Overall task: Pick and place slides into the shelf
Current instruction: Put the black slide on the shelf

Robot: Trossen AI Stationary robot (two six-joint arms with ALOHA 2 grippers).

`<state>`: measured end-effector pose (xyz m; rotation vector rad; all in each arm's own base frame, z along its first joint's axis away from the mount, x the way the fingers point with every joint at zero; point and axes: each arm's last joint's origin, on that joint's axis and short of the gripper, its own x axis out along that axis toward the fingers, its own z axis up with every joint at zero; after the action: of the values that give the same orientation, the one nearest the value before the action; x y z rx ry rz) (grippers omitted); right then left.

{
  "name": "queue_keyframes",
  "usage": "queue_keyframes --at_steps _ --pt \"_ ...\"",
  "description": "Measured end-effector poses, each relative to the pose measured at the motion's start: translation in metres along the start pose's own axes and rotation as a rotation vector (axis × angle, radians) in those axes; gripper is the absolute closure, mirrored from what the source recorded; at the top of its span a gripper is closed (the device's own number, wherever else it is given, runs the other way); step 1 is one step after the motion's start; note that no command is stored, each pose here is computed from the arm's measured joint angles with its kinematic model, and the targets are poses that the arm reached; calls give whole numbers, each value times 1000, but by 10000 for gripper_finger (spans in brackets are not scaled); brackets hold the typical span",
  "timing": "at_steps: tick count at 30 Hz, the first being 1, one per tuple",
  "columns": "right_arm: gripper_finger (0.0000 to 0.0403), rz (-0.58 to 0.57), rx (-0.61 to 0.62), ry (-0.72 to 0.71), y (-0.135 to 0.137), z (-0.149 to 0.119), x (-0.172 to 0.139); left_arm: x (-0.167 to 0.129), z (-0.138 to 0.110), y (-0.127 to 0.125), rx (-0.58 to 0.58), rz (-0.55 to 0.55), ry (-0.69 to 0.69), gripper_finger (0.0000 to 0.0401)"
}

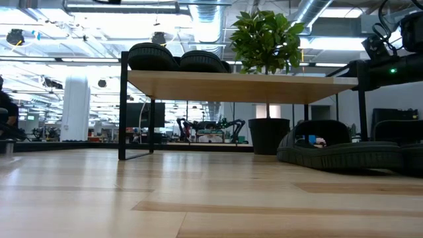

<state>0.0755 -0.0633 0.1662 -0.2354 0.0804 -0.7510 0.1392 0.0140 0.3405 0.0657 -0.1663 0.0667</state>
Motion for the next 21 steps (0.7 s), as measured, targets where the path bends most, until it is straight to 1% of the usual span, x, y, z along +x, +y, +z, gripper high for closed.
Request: queue_keyframes --at_steps 2,4,7,8,12,15,18,21 --pt "403 0 0 0 0 0 0 -1 -3 -1 -51 -3 34 241" --pt "403 0 0 -1 0 0 0 -1 -9 -1 -79 -7 98 241" --pt "403 0 0 0 0 0 0 -2 -19 -4 -86 -22 199 241" --pt "403 0 0 -1 0 0 0 -1 -22 -5 -90 -29 211 241" --pt "403 0 0 0 0 0 0 -6 -44 -12 -117 -62 185 241" --pt "403 0 0 0 0 0 0 -17 -58 -14 -139 -33 107 241" --pt "403 0 0 0 0 0 0 -29 -67 -14 -149 -31 38 241" --pt "403 0 0 0 0 0 0 -41 -71 -14 -136 -35 -9 241"
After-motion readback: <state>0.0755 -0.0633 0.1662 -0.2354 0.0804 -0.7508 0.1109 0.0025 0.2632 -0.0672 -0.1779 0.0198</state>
